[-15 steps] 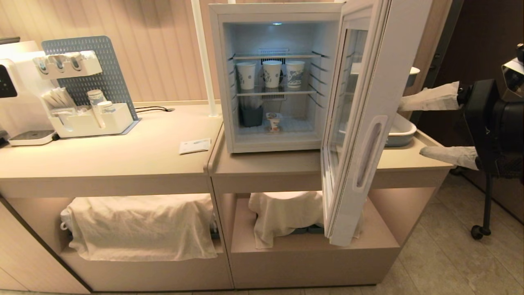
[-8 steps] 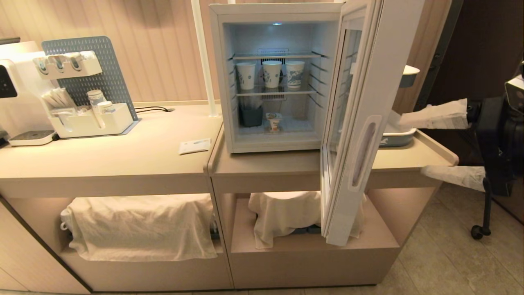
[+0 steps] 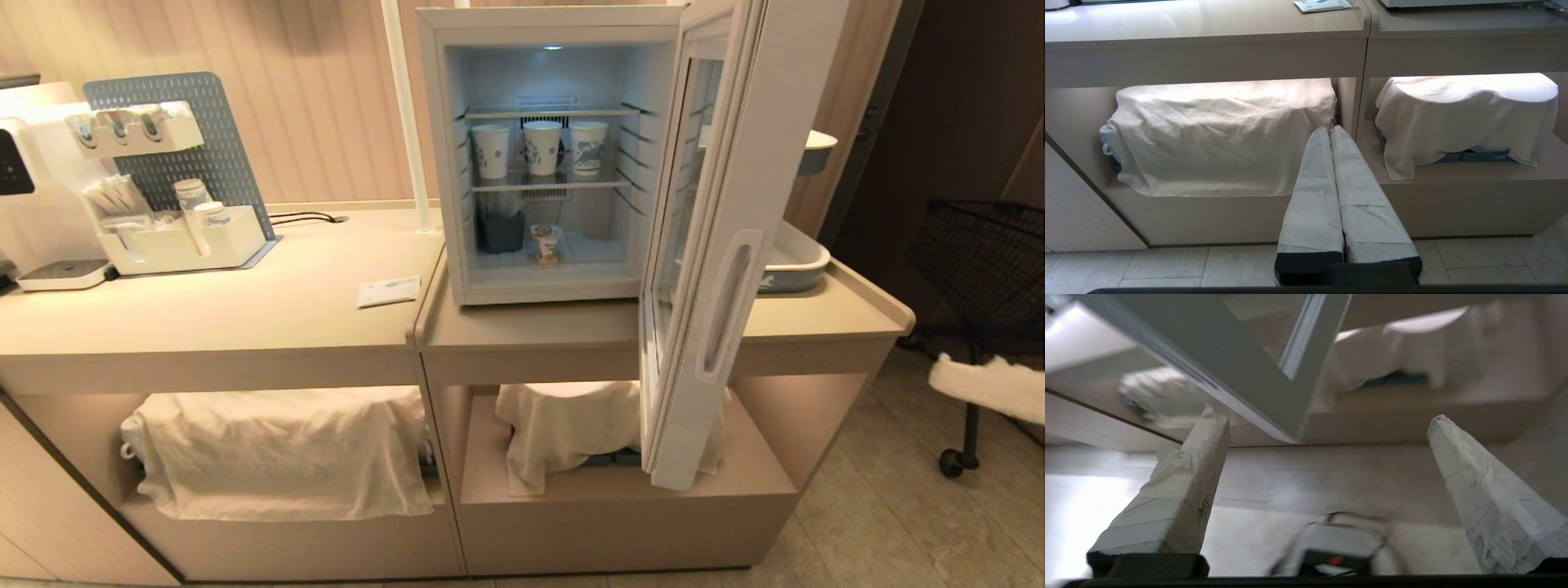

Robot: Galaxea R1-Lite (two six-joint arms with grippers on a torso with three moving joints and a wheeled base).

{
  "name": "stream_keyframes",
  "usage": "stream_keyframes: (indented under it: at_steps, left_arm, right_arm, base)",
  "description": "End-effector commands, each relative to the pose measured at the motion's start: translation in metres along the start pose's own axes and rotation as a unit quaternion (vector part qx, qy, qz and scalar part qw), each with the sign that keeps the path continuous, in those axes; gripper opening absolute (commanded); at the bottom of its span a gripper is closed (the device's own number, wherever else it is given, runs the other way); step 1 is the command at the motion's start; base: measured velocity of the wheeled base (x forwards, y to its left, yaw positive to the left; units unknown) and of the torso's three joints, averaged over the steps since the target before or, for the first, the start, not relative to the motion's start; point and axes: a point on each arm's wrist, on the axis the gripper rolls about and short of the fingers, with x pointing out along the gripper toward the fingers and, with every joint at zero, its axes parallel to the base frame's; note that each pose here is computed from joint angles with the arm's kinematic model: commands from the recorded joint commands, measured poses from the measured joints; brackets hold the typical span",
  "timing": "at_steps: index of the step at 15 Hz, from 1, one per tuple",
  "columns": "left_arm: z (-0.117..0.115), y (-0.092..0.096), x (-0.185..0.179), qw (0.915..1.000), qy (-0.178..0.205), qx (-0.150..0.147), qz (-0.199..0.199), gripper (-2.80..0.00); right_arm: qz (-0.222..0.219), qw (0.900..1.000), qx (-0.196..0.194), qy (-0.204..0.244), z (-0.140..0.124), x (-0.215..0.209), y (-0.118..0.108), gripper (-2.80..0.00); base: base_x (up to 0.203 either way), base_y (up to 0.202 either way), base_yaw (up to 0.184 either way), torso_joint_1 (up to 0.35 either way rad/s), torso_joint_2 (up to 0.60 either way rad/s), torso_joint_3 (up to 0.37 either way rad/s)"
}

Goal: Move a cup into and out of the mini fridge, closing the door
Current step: Close the freezer door

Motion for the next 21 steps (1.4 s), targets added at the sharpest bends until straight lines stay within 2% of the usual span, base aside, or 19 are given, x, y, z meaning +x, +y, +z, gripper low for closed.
stream_keyframes:
  at_steps: [1, 4, 6, 9, 14, 15, 16, 21]
  left_arm:
    - [0.000, 0.000, 0.000, 1.0000, 0.000, 0.000, 0.000, -2.80]
    - [0.000, 0.000, 0.000, 1.0000, 0.000, 0.000, 0.000, -2.80]
    - [0.000, 0.000, 0.000, 1.0000, 0.001, 0.000, 0.000, -2.80]
    - [0.000, 0.000, 0.000, 1.0000, 0.001, 0.000, 0.000, -2.80]
    - [0.000, 0.000, 0.000, 1.0000, 0.000, 0.000, 0.000, -2.80]
    - [0.000, 0.000, 0.000, 1.0000, 0.001, 0.000, 0.000, -2.80]
    - [0.000, 0.000, 0.000, 1.0000, 0.000, 0.000, 0.000, -2.80]
    - [0.000, 0.000, 0.000, 1.0000, 0.000, 0.000, 0.000, -2.80]
  right_arm:
    - [0.006, 0.995, -0.086, -0.059, -0.018, -0.037, -0.006, 0.00]
    - [-0.006, 0.980, -0.161, -0.119, -0.051, -0.065, -0.014, 0.00]
    - [-0.023, 0.974, -0.183, -0.128, -0.085, -0.068, -0.024, 0.00]
    - [-0.054, 0.973, -0.184, -0.129, -0.121, -0.064, -0.034, 0.00]
    - [-0.088, 0.972, -0.168, -0.138, -0.132, -0.063, -0.038, 0.00]
    - [-0.088, 0.972, -0.167, -0.139, -0.133, -0.063, -0.039, -2.32]
    - [-0.088, 0.972, -0.167, -0.138, -0.133, -0.063, -0.039, -2.80]
    - [-0.091, 0.974, -0.168, -0.125, -0.141, -0.057, -0.042, -2.80]
  base:
    - [0.000, 0.000, 0.000, 0.000, 0.00, 0.000]
    - [0.000, 0.000, 0.000, 0.000, 0.00, 0.000]
    - [0.000, 0.000, 0.000, 0.000, 0.00, 0.000]
    - [0.000, 0.000, 0.000, 0.000, 0.00, 0.000]
    - [0.000, 0.000, 0.000, 0.000, 0.00, 0.000]
    - [0.000, 0.000, 0.000, 0.000, 0.00, 0.000]
    - [0.000, 0.000, 0.000, 0.000, 0.00, 0.000]
    - [0.000, 0.000, 0.000, 0.000, 0.00, 0.000]
